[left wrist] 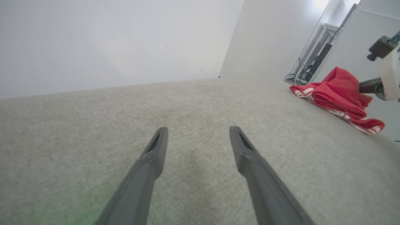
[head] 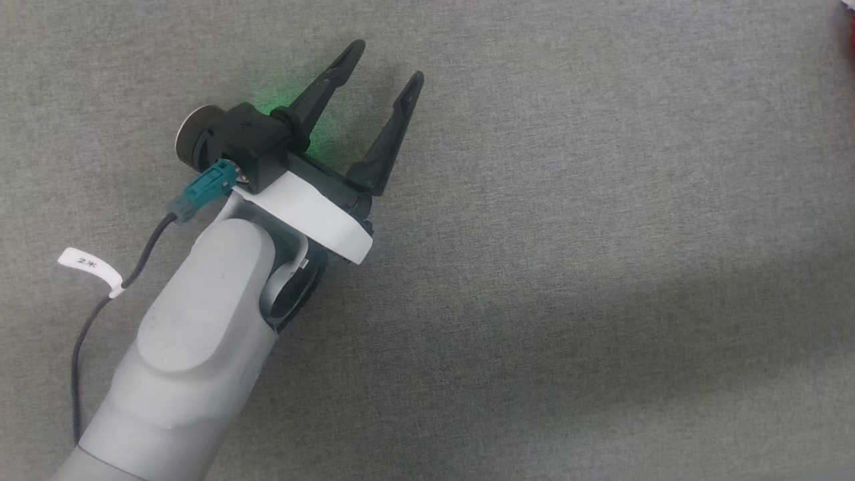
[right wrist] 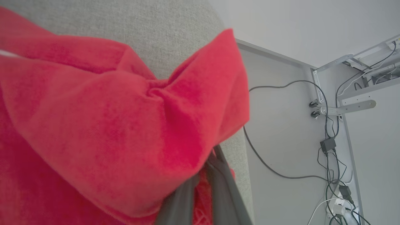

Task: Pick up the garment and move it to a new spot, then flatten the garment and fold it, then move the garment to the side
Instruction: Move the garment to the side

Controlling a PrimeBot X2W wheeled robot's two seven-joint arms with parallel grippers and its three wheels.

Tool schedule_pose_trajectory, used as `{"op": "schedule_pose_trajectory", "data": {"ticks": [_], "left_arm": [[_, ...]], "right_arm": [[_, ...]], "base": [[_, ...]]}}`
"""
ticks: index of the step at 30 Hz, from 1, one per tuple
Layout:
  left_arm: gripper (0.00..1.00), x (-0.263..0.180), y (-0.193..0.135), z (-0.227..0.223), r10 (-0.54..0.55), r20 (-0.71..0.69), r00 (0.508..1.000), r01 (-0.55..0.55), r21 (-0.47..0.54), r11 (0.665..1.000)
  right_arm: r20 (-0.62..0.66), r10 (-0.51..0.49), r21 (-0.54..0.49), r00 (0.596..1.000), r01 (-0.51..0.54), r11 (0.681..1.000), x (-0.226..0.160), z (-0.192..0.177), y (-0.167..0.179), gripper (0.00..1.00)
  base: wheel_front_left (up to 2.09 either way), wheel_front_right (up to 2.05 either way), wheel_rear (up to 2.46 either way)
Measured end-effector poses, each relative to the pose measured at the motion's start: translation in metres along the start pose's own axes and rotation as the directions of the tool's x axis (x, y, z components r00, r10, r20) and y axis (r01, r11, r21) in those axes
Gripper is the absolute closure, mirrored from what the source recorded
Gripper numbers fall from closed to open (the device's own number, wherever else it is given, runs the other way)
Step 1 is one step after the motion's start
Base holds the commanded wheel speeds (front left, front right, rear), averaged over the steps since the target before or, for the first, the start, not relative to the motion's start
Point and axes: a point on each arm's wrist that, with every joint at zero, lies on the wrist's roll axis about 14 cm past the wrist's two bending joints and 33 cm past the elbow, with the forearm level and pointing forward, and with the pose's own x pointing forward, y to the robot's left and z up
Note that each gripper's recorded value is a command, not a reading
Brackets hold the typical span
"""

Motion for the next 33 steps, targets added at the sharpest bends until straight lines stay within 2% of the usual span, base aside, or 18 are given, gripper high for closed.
{"op": "schedule_pose_trajectory", "data": {"ticks": [2, 3, 4, 5, 17, 23, 29, 33], "left_arm": [[0.00, -0.001, 0.001, 0.001, 0.004, 0.003, 1.000, -0.004, -0.005, 1.000], [0.00, -0.001, 0.001, 0.002, 0.006, 0.003, 1.000, -0.006, -0.004, 1.000], [0.00, -0.001, 0.002, 0.003, 0.009, 0.003, 1.000, -0.009, -0.006, 1.000], [0.00, -0.003, 0.003, 0.005, 0.015, 0.005, 1.000, -0.015, -0.005, 1.000], [0.00, -0.034, 0.018, 0.034, 0.085, 0.039, 0.996, -0.086, 0.020, 0.996], [0.00, -0.057, 0.017, 0.058, 0.117, 0.082, 0.990, -0.121, 0.047, 0.992], [0.00, -0.089, 0.022, 0.088, 0.183, 0.142, 0.973, -0.194, 0.067, 0.979], [0.00, -0.118, 0.027, 0.101, 0.235, 0.166, 0.958, -0.251, 0.081, 0.965]], "right_arm": [[-0.004, -0.007, 0.011, 1.000, 0.007, 1.000, 0.001, -0.001, -0.001, 1.00], [-0.006, -0.011, 0.012, 1.000, 0.011, 1.000, 0.000, -0.001, -0.002, 0.67], [-0.005, -0.017, 0.015, 1.000, 0.017, 1.000, -0.001, -0.001, -0.005, 0.24], [0.004, -0.028, 0.023, 1.000, 0.027, 0.999, -0.004, 0.002, -0.009, 0.00], [0.125, -0.075, 0.162, 0.989, 0.054, 0.985, -0.033, 0.033, -0.027, 0.00], [0.245, -0.050, 0.205, 0.968, -0.001, 0.979, -0.051, 0.061, -0.013, 0.00], [0.400, -0.001, 0.225, 0.917, -0.097, 0.970, -0.076, 0.091, 0.016, 0.00], [0.500, 0.041, 0.223, 0.865, -0.175, 0.959, -0.097, 0.109, 0.042, 0.00]], "base": [[0.00, 0.00, 0.00], [0.00, 0.00, 0.00], [0.00, 0.00, 0.00], [0.00, 0.00, 0.00], [0.00, 0.00, 0.00], [0.00, 0.00, 0.00], [0.00, 0.00, 0.00], [0.00, 0.00, 0.00]]}}
